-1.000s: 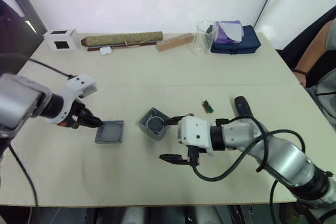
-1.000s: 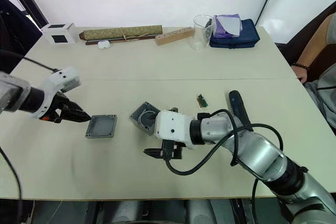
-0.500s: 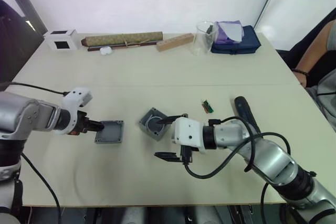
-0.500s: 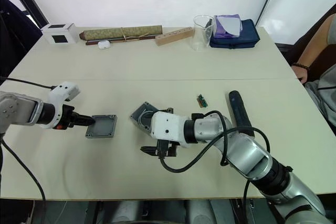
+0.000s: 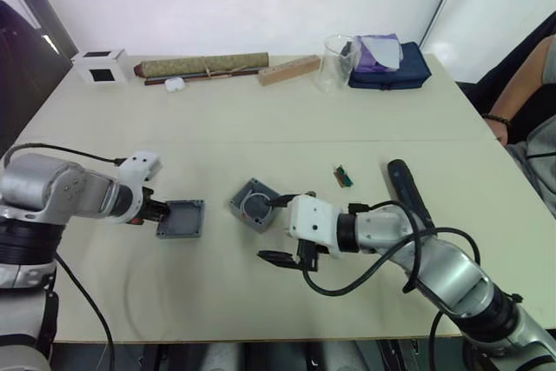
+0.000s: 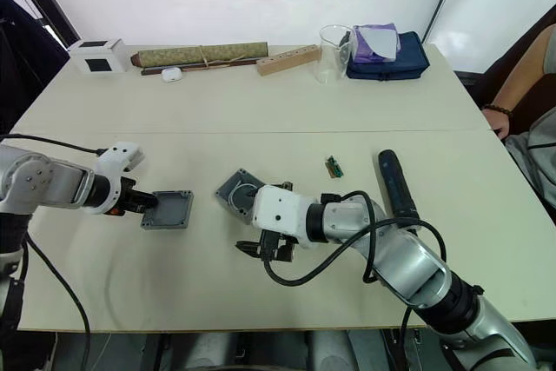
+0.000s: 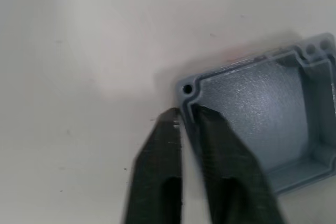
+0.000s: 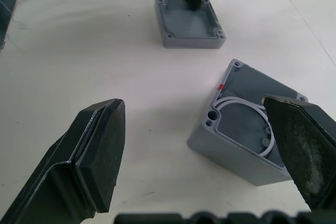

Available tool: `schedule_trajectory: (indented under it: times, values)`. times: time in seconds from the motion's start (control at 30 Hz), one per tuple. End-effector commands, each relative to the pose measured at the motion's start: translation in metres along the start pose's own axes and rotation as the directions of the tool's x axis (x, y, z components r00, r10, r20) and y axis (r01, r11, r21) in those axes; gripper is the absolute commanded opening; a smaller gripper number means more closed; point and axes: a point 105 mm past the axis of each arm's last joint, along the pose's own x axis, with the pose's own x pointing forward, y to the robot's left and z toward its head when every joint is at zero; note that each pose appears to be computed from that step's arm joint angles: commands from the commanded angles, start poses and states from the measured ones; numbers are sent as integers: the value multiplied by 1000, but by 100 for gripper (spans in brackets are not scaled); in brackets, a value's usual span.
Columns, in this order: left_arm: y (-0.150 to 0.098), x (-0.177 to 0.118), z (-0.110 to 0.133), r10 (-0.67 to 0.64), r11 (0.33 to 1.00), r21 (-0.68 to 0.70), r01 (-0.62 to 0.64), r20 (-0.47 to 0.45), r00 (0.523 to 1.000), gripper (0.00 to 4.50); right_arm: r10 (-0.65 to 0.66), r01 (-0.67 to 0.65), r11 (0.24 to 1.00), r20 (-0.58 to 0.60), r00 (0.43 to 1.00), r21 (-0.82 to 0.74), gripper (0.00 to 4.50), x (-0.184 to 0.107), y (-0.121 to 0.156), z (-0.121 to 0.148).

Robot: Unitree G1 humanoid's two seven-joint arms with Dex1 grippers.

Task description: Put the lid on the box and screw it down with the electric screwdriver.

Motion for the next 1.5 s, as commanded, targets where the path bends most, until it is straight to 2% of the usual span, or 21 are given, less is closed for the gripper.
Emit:
schedule_trajectory:
  times: [0.03, 0.17, 0.23, 0.27, 0.3, 0.33, 0.4, 0.47, 0.5, 0.57, 0.7, 0.87, 1.1, 1.33, 1.37, 1.5]
  values:
    - [-5, 7, -7, -20, 1000, -12, 20, -26, 999, 14, -26, 27, 999, 24, 999, -40, 450, -7, -4, 10]
    - [-4, 6, -1, -17, 999, -46, 19, 27, 999, 14, -61, 61, 998, 3, 998, 7, 450, -23, -22, 5]
    - [-3, -4, 13, -22, 998, -50, 27, 88, 996, 14, -79, 72, 992, 58, 995, 108, 450, -32, -31, 10]
    - [3, -12, 24, -10, 999, -40, 16, 142, 990, 14, -104, 78, 977, 125, 987, 197, 450, -37, -39, 18]
    - [13, -26, 44, 5, 1000, -23, 1, 250, 968, 14, -141, 82, 955, 191, 971, 286, 450, -42, -52, 26]
    - [18, -34, 58, 13, 1000, -4, -13, 320, 947, 14, -163, 77, 936, 231, 959, 343, 450, -47, -60, 31]
    - [14, -57, 92, -42, 995, 96, -8, 506, 862, 14, -217, 81, 897, 274, 937, 434, 450, -45, -79, 38]
    - [2, -74, 119, -108, 982, 186, -18, 643, 758, 14, -246, 81, 868, 284, 927, 490, 450, -37, -93, 44]
    - [-6, -80, 131, -140, 976, 216, -19, 695, 705, 14, -257, 76, 850, 285, 924, 521, 450, -34, -100, 47]
    - [-22, -82, 144, -202, 968, 251, 12, 749, 631, 14, -277, 61, 811, 289, 916, 582, 450, -24, -113, 53]
    - [-55, -78, 161, -287, 950, 307, 51, 801, 526, 14, -314, 66, 739, 256, 914, 671, 450, -8, -132, 56]
    - [-84, -72, 172, -347, 935, 341, 98, 817, 461, 14, -326, 64, 692, 233, 916, 719, 450, -1, -141, 55]
    - [-90, -65, 170, -365, 930, 345, 129, 812, 456, 14, -385, 96, 633, 205, 900, 769, 450, -4, -148, 49]
    - [-94, -65, 172, -379, 925, 345, 160, 812, 443, 14, -401, 104, 619, 198, 894, 779, 450, -4, -148, 50]
    - [-95, -66, 172, -385, 923, 349, 164, 811, 440, 0, -399, 105, 619, 197, 895, 778, 400, -3, -147, 50]
    - [-98, -68, 174, -395, 919, 350, 184, 812, 430, 0, -400, 120, 612, 175, 900, 782, 273, 0, -147, 46]
